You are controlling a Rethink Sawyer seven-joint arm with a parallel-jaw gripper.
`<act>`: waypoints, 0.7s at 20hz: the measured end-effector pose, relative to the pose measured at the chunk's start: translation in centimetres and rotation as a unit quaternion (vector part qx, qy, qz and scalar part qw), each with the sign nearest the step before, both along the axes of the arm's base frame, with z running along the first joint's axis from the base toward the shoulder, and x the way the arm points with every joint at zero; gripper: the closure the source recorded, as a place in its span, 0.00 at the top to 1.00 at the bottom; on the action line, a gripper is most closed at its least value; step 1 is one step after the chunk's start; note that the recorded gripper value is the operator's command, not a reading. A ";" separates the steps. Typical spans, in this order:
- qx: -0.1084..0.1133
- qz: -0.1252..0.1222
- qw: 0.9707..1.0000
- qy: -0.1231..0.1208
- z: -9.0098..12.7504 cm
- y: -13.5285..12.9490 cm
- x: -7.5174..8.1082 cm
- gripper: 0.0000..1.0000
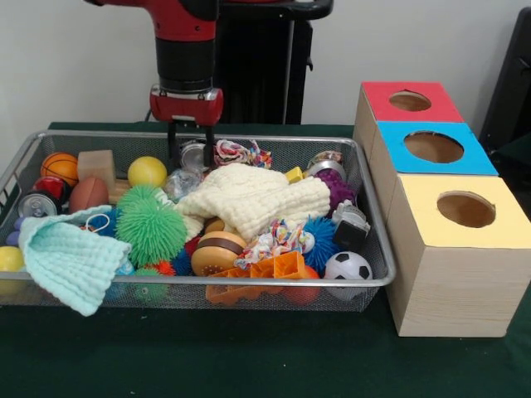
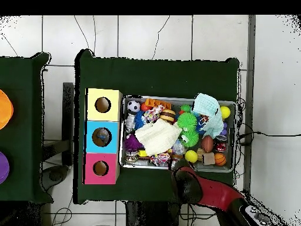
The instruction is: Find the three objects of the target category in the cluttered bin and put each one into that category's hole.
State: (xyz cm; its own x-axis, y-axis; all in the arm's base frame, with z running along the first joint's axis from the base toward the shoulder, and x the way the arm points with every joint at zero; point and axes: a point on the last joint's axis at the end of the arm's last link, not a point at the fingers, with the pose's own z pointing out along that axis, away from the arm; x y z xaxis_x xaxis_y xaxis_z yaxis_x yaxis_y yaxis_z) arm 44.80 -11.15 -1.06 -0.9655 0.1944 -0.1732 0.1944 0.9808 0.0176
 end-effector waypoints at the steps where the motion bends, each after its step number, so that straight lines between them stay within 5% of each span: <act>1: 0.000 -0.001 1.000 0.000 -0.1 -0.1 0.1 1.00; 14: 0.006 -0.003 1.000 0.006 -2.0 -0.3 0.3 1.00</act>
State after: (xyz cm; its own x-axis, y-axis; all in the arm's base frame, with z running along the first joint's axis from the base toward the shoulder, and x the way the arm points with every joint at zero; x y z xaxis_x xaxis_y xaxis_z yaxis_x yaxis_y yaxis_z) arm 45.07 -11.49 -3.04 -0.9661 0.2031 -0.1596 0.2015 0.9791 0.0265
